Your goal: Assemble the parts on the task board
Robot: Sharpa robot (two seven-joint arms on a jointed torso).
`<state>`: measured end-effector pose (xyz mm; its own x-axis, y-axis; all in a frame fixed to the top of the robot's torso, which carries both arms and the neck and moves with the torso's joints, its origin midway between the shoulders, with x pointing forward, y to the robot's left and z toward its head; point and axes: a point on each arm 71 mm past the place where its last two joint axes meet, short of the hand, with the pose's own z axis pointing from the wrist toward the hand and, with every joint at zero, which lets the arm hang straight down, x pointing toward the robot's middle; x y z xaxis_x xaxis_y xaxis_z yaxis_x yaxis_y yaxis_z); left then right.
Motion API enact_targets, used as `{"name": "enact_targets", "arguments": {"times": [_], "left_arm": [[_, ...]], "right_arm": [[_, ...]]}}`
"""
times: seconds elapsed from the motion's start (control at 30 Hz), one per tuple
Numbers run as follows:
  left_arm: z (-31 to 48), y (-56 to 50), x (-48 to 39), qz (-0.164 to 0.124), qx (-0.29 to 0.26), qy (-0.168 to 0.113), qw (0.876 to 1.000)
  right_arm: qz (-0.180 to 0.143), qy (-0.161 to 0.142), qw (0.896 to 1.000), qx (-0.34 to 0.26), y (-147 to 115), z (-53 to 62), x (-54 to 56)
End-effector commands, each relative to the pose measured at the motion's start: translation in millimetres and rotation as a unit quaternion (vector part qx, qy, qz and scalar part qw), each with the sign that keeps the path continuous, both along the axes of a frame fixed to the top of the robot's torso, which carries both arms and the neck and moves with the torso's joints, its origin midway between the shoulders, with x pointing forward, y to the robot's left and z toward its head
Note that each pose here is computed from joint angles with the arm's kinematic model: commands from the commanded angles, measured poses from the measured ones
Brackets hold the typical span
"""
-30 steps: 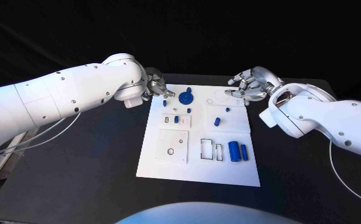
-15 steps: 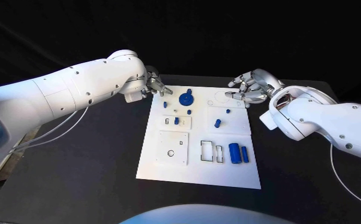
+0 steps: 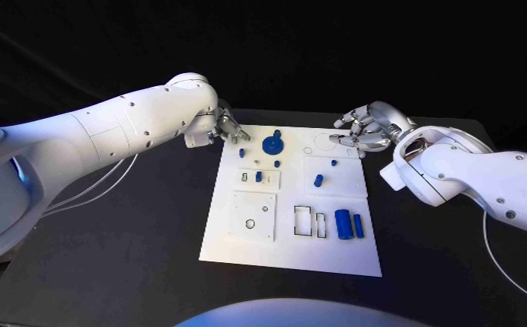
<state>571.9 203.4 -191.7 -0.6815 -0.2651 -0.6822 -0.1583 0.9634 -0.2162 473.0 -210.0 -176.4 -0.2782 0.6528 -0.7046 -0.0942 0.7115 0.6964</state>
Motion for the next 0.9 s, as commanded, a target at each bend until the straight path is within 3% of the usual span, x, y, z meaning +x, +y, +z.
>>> {"name": "enact_targets", "arguments": {"times": [0.03, 0.9], "left_arm": [[-2.9, -1.6, -0.4, -0.015, 0.007, 0.017, 1.0], [-12.6, -10.6, -2.6, -0.034, 0.0, 0.043, 0.999]], "right_arm": [[0.001, -0.001, 1.0, -0.003, 1.3, -0.1, -0.5], [0.003, 0.001, 1.0, -0.002, 4.1, -0.8, 0.8]]}}
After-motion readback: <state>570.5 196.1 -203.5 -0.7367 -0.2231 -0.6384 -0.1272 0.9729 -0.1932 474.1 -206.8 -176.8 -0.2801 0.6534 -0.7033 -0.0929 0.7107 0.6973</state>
